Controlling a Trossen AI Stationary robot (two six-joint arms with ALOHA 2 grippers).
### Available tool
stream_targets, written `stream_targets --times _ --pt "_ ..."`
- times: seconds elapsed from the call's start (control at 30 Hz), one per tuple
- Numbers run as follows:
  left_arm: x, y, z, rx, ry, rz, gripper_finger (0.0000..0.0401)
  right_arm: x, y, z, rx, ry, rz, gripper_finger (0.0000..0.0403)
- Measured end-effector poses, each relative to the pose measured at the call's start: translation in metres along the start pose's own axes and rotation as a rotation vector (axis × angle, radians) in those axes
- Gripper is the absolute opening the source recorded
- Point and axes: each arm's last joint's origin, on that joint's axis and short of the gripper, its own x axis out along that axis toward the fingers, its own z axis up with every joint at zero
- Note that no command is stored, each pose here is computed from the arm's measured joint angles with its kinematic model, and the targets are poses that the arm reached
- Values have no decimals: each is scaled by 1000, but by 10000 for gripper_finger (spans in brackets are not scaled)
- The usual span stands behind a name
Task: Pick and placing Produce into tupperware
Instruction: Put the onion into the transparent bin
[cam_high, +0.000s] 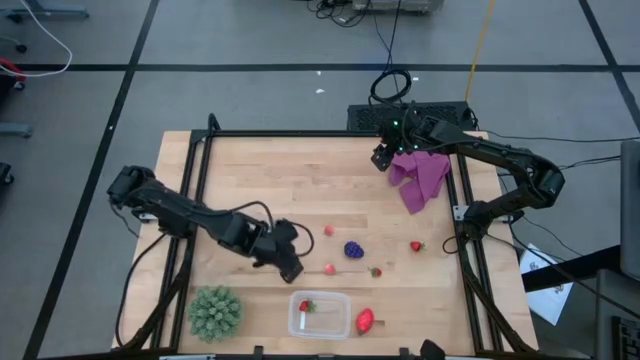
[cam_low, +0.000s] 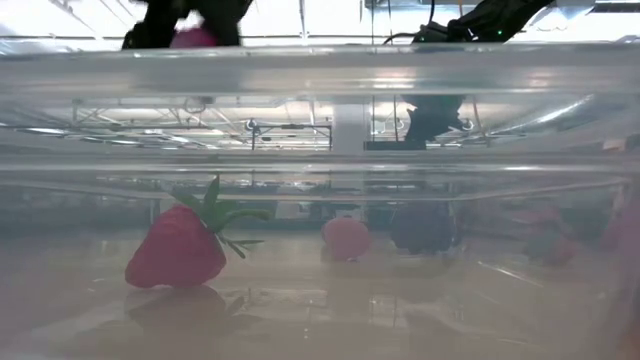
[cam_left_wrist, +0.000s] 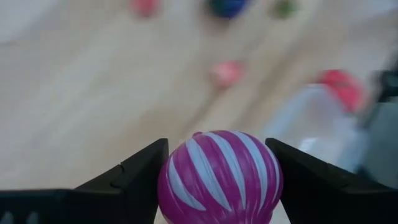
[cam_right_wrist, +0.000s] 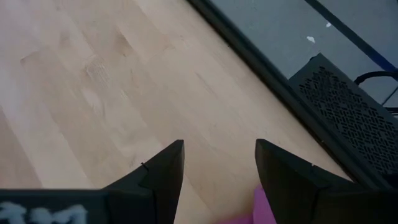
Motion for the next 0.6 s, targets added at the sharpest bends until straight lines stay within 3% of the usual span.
stream_targets --times 0.13,0.3,0.6 --pt "5 -29 -9 51 -90 -177 269 0 -4 3 11 -34 -9 187" --pt "30 -58 -20 132 -146 -310 269 0 -8 4 33 -46 -18 187" --pt "77 -100 -19 273 -17 -345 269 0 -8 2 55 -25 -17 187"
